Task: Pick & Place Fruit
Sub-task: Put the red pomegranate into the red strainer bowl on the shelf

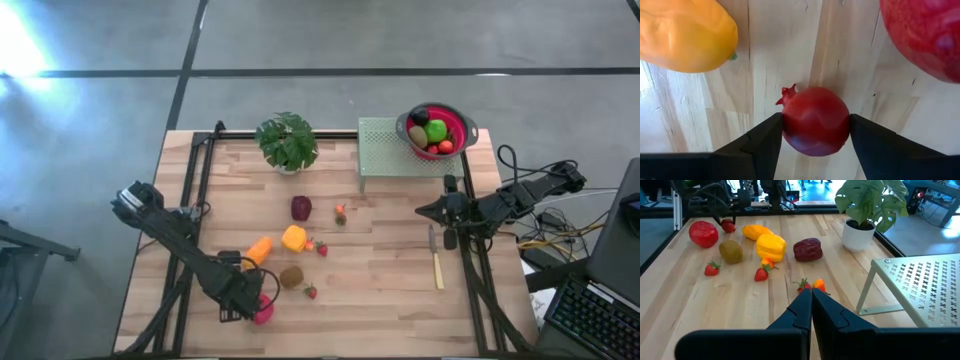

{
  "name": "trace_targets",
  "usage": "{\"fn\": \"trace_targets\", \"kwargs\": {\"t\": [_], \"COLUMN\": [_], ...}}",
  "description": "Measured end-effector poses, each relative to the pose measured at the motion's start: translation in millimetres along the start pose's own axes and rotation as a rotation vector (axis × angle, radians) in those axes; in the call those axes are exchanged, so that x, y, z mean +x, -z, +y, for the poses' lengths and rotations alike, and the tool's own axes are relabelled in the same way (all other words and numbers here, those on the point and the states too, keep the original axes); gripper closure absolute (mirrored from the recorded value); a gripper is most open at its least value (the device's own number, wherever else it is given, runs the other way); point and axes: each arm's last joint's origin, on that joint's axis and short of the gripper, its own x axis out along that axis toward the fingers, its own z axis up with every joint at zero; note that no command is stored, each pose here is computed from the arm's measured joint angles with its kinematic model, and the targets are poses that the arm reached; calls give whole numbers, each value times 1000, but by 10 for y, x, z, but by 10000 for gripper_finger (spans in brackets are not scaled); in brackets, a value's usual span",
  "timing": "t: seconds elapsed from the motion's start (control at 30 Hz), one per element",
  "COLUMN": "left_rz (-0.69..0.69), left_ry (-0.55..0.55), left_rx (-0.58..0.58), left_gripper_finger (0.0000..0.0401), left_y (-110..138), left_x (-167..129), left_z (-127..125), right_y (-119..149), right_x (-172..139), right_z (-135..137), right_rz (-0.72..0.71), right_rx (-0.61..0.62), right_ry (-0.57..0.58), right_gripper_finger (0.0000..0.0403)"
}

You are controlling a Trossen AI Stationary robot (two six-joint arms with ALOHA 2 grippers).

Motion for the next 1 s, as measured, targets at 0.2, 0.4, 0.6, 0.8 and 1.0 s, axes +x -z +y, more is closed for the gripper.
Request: {"fn": "trace_targets", "kwargs": {"t": [0.2,0.4,0.6,0.8,1.0], "left_rz": [0,0,1,2,8], "left_ry": [-1,-1,-2,-3,2], "left_rx": [11,36,69,81,105], "left_gripper_finger": [171,170,169,169,169], "left_y": [3,3,3,3,4], "left_x": [15,18,21,24,26], "left_z": [4,4,5,5,4], "right_y": [0,0,0,0,0], "right_x": [0,0,0,0,0], "right_z": [0,0,0,0,0], "right_rz": [0,0,0,0,0], "right_rx": [0,0,0,0,0], "right_ry": [0,0,0,0,0], "right_gripper_finger": [394,394,394,394,394]}}
